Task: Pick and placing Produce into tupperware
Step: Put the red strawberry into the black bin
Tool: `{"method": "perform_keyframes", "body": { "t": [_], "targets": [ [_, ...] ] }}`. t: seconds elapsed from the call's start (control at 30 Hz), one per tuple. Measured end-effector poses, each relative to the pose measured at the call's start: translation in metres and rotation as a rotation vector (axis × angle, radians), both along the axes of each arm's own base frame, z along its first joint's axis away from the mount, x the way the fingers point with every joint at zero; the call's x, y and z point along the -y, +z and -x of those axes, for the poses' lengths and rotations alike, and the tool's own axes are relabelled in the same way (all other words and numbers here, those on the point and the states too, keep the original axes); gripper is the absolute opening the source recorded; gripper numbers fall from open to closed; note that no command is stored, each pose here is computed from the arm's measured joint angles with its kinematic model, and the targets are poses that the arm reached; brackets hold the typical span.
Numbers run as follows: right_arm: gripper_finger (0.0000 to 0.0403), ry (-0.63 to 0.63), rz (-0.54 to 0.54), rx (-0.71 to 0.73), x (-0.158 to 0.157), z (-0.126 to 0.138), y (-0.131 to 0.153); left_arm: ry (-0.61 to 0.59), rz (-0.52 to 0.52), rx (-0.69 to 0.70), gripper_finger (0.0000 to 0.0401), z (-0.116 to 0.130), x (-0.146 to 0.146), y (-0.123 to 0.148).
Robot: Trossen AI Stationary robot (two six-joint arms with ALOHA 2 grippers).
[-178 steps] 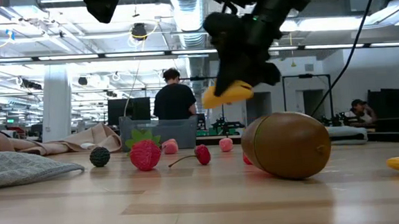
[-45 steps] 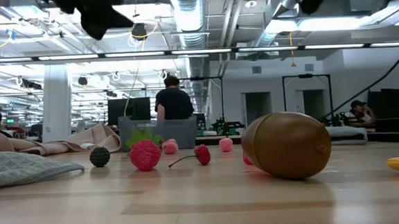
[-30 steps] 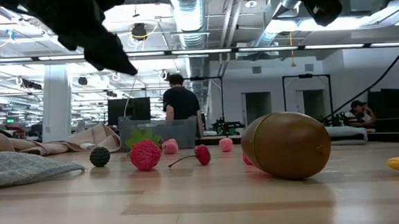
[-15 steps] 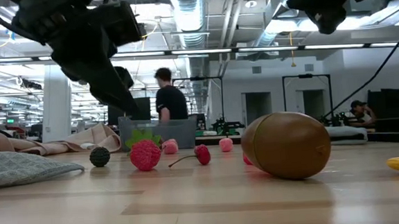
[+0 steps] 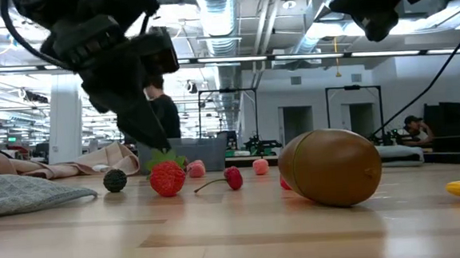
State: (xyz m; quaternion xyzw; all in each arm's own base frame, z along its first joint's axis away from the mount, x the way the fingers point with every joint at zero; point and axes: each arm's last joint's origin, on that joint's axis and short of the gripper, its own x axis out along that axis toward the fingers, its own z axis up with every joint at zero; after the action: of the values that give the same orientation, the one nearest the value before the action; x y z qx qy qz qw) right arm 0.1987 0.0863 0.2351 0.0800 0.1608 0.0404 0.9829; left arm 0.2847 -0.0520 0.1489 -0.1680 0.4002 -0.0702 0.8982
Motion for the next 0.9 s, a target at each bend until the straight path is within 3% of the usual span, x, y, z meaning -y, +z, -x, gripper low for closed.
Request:
{"method": "perform_keyframes", "body": {
  "t": [0.23, 0.73, 0.9],
  "targets": [
    [0.0171, 0.000, 0.000, 0.001, 0.000, 0.000, 0.000, -0.010, 0.013, -0.044, 0.0245, -0.003, -0.001, -0.015],
    [0.0170, 0.000, -0.001, 0.001, 0.000, 0.000, 0.000, -0.019, 0.020, 0.010, 0.0243, -0.007, 0.000, -0.010],
    [0.0172, 0.000, -0.001, 0.001, 0.000, 0.000, 0.000, -0.024, 0.014, 0.015, 0.0212, -0.007, -0.001, -0.010]
  ]
}}
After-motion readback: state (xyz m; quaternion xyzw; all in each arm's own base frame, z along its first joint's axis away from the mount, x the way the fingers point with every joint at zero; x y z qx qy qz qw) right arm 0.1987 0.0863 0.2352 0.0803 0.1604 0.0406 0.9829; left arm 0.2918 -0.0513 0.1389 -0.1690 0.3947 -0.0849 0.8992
